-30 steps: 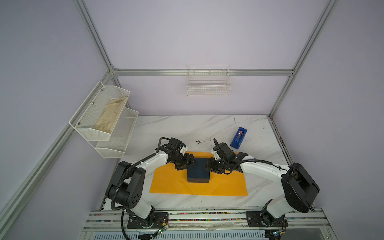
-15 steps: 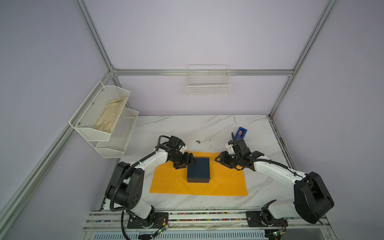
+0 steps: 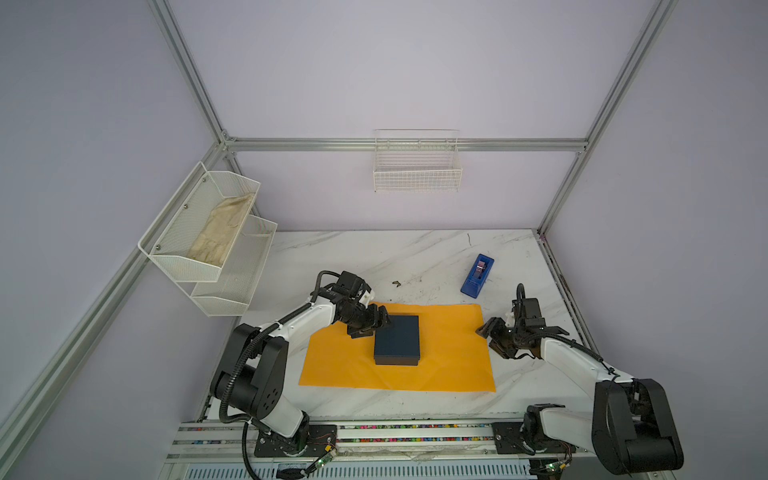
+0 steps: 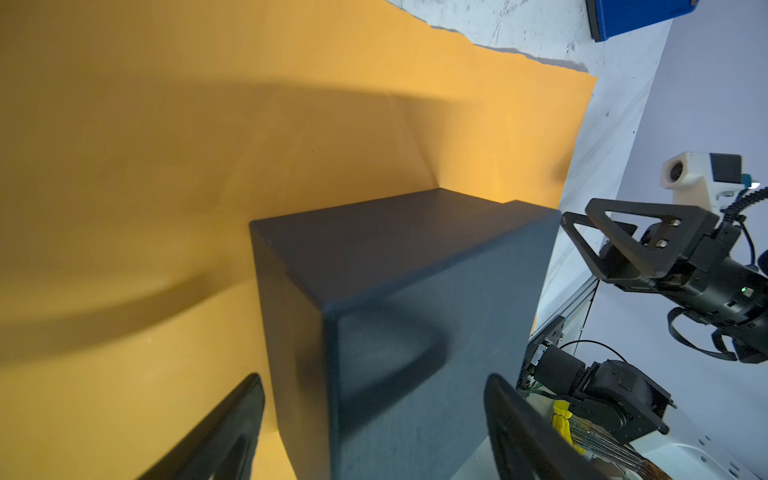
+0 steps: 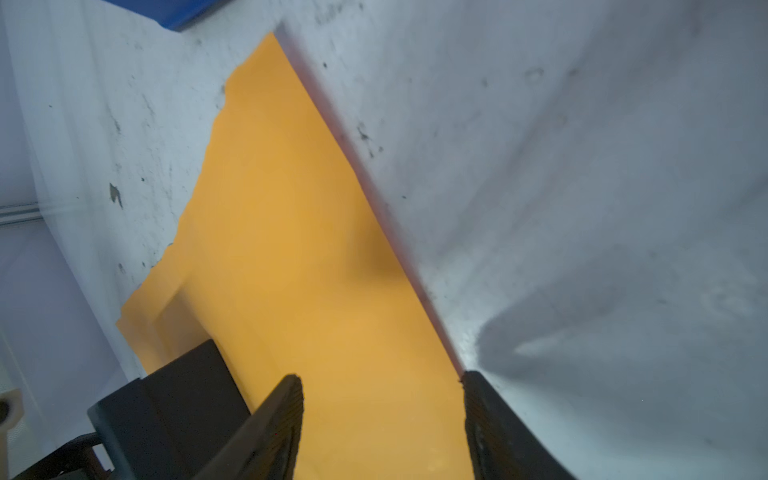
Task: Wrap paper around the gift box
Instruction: 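Hold the box with the left gripper while the right moves to the nearest paper edge, then grasp the orange paper edge with the right gripper and lift it toward the box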
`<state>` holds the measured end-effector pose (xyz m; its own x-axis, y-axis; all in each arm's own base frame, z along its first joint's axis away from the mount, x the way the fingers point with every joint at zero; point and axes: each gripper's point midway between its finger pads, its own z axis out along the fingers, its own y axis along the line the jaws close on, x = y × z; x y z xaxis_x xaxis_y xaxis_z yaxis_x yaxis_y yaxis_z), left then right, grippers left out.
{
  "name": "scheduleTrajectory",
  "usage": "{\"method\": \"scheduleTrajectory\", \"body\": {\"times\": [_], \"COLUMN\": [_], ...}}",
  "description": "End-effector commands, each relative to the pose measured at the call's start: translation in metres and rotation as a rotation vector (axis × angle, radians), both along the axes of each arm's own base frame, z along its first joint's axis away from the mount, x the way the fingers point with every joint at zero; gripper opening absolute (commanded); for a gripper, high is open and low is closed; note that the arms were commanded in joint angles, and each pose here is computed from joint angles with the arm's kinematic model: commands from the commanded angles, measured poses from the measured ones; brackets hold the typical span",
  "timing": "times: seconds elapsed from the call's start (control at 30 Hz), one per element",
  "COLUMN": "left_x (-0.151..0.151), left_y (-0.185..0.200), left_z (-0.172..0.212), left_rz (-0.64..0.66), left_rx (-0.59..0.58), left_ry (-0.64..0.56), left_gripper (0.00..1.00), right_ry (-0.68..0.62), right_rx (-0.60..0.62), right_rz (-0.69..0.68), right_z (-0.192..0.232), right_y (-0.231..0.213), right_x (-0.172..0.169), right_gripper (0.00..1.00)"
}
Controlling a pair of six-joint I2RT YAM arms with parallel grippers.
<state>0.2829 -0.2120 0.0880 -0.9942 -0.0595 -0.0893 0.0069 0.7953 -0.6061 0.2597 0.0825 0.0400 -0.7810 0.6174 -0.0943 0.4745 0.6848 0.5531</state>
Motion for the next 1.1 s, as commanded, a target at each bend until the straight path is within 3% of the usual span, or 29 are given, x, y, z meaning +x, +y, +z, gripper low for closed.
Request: {"method": "scheduleTrajectory", "body": {"times": [0.0, 0.3, 0.67, 0.8, 0.93, 1.07], "left_x": [0.016, 0.017, 0.018, 0.018, 0.018, 0.019], "left_y": [-0.011, -0.01, -0.01, -0.009, -0.009, -0.009], "left_z": [0.032, 0.032, 0.033, 0.032, 0.03, 0.031], "left_rz": [-0.026, -0.022, -0.021, -0.022, -0.021, -0.024], "left_rx": [-0.054, -0.052, -0.048, -0.043, -0.043, -0.043], "left_ry": [-0.098, -0.099, -0.101, -0.103, -0.098, -0.102], "left_gripper": [0.82, 0.82, 0.82, 0.82, 0.82, 0.82], "right_ry": [0.018, 0.007, -0.153, -0.193, -0.113, -0.074], "right_rx": [-0.025, 0.072, 0.236, 0.198, 0.013, -0.087], "right_rz": [0.03, 0.17, 0.273, 0.272, 0.231, 0.167], "right_z": [-0.005, -0.004, 0.038, 0.045, 0.021, 0.01], "right_y": [-0.002, 0.02, 0.049, 0.045, 0.018, 0.0], "right_x": [-0.003, -0.009, 0.002, 0.006, 0.009, 0.018], "right_gripper": [0.65, 0.63, 0.61, 0.58, 0.57, 0.56]}}
